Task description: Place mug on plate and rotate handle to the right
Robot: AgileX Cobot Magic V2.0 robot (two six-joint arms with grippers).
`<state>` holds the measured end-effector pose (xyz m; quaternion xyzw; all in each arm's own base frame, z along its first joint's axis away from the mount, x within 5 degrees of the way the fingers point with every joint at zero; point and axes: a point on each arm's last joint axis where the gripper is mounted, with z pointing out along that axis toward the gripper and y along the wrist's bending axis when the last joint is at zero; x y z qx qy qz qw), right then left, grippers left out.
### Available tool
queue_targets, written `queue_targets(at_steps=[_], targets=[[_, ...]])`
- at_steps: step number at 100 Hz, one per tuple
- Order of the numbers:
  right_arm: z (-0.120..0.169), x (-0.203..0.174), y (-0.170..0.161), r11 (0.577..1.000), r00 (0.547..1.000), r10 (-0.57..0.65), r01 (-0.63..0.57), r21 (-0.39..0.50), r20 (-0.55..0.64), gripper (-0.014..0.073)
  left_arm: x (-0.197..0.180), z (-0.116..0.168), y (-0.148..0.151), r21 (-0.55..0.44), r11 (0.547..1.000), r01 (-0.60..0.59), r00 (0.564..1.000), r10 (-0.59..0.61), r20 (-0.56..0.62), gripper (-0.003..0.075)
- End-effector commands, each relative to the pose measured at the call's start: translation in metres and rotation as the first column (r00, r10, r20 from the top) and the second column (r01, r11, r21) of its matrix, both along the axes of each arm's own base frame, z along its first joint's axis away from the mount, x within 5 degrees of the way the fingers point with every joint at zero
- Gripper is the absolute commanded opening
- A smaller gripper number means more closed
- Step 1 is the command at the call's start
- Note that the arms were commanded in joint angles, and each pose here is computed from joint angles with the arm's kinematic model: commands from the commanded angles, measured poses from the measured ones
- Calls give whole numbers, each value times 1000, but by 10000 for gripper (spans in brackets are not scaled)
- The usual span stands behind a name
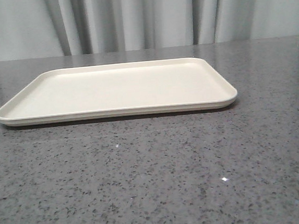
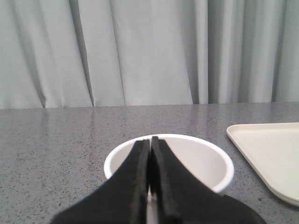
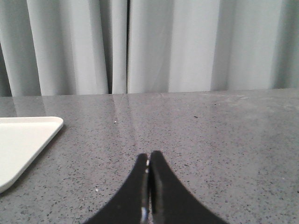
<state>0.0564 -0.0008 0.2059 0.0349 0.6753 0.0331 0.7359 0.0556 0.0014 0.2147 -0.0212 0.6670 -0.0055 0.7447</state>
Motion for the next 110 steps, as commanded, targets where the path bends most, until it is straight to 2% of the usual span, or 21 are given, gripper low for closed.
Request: queue_targets(at_steps=[1,110], targets=[[5,-2,-3,999,998,-39,39,-2,57,-61,-3,6,0,-14,1000,-1,995,3,104,-20],[5,-2,-4,999,997,-49,49,0,68,-61,-3,6,0,-12,1000,-1,995,3,104,-20]])
